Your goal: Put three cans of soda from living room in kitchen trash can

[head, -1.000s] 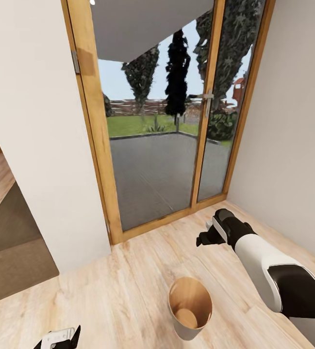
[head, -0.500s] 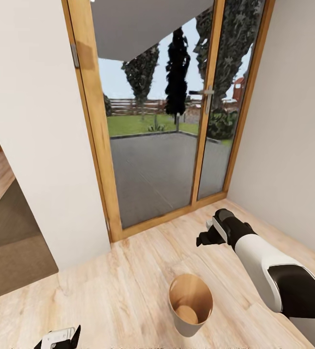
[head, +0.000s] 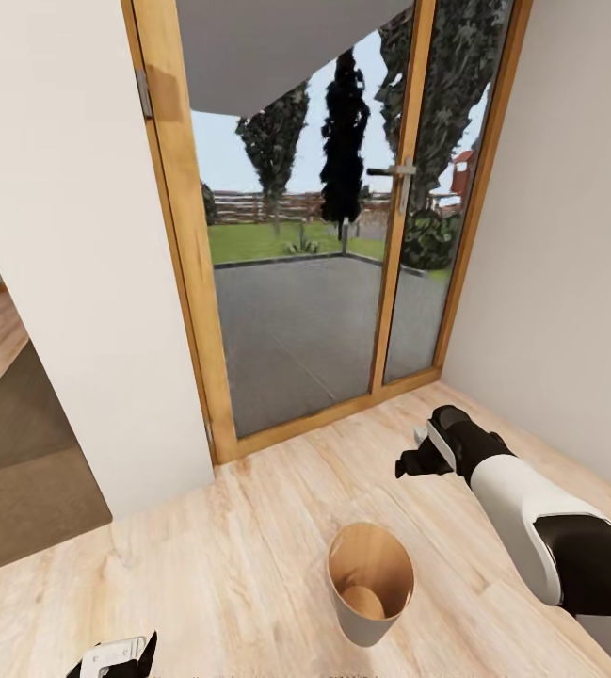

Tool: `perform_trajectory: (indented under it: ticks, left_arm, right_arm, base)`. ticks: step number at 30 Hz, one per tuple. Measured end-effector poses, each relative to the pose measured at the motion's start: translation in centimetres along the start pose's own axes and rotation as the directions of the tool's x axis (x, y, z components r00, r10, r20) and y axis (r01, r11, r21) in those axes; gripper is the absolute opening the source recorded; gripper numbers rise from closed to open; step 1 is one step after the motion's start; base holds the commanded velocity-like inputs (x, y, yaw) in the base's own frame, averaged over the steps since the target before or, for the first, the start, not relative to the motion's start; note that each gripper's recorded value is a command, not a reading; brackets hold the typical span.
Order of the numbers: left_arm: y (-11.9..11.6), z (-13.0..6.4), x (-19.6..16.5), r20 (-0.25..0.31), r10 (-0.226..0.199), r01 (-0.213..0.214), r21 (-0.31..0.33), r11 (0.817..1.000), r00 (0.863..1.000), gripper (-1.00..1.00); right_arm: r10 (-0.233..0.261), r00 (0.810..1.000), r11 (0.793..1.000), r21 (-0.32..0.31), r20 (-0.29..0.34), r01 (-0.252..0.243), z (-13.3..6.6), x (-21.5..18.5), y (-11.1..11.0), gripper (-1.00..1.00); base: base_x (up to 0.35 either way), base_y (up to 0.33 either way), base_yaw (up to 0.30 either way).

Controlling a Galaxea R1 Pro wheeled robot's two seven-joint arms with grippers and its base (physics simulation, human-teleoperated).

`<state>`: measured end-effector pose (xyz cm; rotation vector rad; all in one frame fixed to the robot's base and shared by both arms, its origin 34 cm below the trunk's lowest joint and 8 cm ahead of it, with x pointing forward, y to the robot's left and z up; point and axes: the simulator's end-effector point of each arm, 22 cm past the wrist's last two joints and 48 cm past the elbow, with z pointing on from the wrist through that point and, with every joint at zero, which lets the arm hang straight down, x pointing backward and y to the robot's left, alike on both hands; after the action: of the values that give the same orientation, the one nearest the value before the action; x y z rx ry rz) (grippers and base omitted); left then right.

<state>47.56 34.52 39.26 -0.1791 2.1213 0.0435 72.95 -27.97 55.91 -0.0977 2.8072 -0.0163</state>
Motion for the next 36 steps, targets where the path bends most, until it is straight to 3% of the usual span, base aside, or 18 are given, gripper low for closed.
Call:
perform_trajectory:
  ticks: [36]
  left_arm:
    - [0.7,2.5,7.9,0.001,0.001,-0.001,0.001,1.0,1.0,1.0]
  right_arm:
    - [-0.005,1.0,1.0,0.003,0.0,0.005,6.9,4.6,0.4,1.0]
  base:
    - [0.0,0.0,0.0]
